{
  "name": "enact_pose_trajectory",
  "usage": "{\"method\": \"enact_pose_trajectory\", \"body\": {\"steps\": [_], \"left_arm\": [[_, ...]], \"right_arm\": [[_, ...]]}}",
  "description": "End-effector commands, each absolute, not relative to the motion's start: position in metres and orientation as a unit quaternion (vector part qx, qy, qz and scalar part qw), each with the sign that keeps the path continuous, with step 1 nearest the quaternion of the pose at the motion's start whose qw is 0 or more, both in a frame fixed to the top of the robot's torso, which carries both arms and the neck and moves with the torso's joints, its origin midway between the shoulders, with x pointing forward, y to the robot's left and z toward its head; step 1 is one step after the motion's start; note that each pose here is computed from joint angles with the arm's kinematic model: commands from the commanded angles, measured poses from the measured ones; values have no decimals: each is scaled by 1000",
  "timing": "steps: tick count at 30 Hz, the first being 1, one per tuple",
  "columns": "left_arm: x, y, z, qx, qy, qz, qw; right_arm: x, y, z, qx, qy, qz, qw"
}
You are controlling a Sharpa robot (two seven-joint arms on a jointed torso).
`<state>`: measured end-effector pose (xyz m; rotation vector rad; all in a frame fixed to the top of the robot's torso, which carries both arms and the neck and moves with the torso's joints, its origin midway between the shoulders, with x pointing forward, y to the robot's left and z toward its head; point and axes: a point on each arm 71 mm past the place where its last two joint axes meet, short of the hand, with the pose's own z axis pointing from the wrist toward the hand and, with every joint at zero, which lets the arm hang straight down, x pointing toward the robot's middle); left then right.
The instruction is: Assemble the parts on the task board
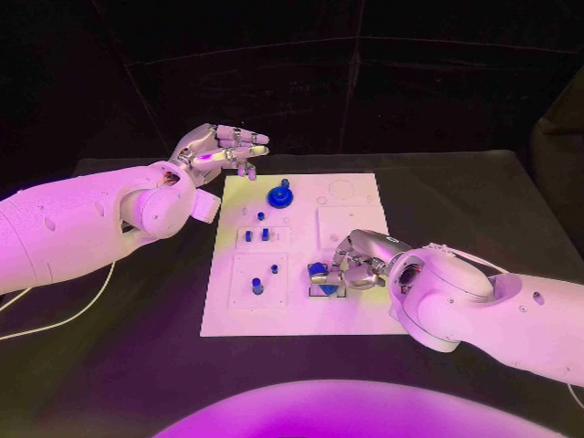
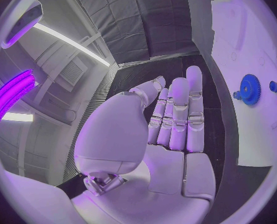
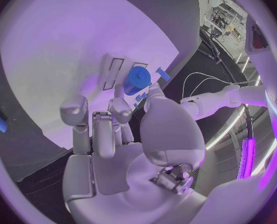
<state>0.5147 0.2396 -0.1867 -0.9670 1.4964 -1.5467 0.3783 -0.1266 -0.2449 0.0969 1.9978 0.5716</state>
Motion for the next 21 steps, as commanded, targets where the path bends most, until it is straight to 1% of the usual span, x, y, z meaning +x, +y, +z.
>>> {"method": "enact_pose_trajectory", "body": {"steps": [1,11,21], "left_arm": [[515,239,-185,-377,586,-610,377],[515,238,-186,-377,586,-610,376],[515,238,-186,-377,587,-610,376]], "right_arm": [[374,-123,-243,23,831,255,495],[369,-117,-241,19,833,272,481],[374,-123,-245,17,838,256,482]]}}
